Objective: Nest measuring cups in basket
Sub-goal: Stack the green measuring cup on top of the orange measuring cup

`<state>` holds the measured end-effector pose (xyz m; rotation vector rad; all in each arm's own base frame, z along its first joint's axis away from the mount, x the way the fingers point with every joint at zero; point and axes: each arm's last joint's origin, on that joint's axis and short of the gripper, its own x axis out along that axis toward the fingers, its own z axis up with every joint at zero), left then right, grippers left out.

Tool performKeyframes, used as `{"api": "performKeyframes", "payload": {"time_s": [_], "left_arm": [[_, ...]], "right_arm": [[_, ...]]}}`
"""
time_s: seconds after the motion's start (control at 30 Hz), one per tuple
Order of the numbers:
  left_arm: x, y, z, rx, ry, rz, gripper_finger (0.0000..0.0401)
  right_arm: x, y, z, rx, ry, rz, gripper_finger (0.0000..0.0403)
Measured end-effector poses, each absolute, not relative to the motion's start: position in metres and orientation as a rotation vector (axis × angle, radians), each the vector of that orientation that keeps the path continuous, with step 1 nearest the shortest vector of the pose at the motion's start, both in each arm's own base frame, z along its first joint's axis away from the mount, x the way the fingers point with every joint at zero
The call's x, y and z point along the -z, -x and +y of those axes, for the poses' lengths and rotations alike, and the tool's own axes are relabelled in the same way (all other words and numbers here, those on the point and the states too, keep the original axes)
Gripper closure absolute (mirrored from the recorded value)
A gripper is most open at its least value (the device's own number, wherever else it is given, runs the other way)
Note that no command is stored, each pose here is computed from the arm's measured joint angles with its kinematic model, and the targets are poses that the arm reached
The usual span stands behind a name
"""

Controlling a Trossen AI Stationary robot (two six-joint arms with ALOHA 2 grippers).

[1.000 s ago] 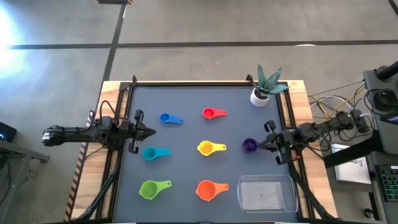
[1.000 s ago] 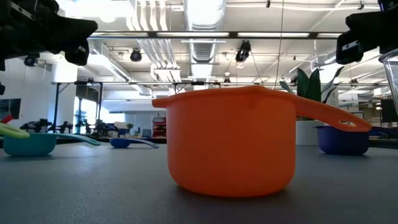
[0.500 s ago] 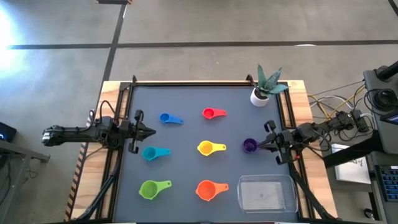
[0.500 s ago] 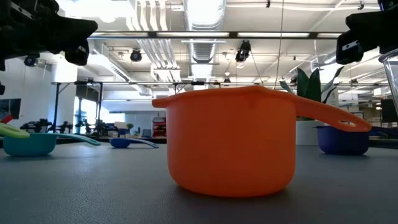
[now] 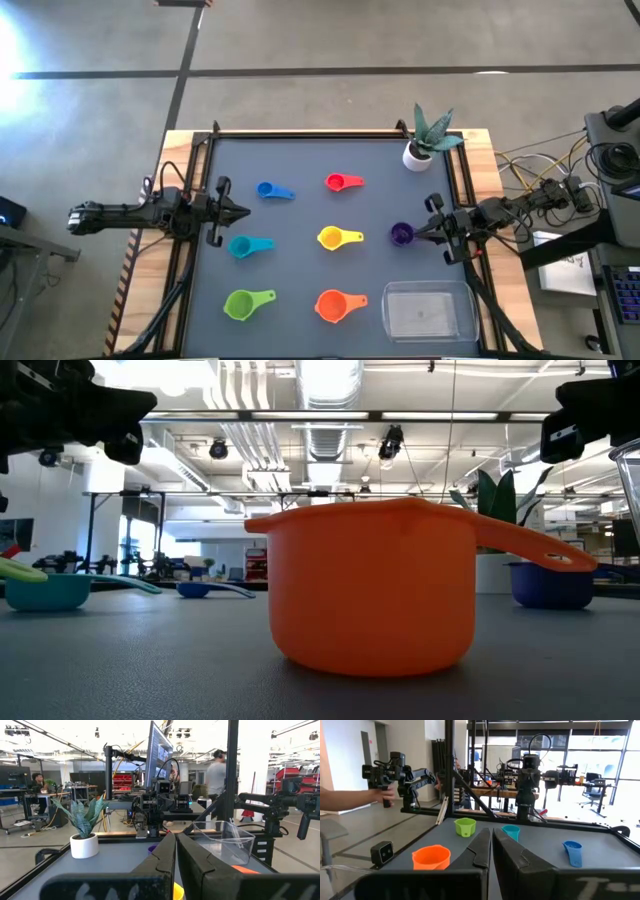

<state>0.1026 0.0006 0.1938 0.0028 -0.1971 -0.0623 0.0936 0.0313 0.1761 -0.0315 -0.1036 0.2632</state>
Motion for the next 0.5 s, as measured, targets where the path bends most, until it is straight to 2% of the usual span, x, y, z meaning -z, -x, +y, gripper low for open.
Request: {"api": "performKeyframes", "payload": {"time_s": [0.5], "left_arm": [[-0.2029,-0.1011,0.0013,0.038,0.008,-0.255,0.0401]], "right_arm": [[-0.1761,-0.0936,0.0313,-0.263,0.032,-0.104,0.0394]]}}
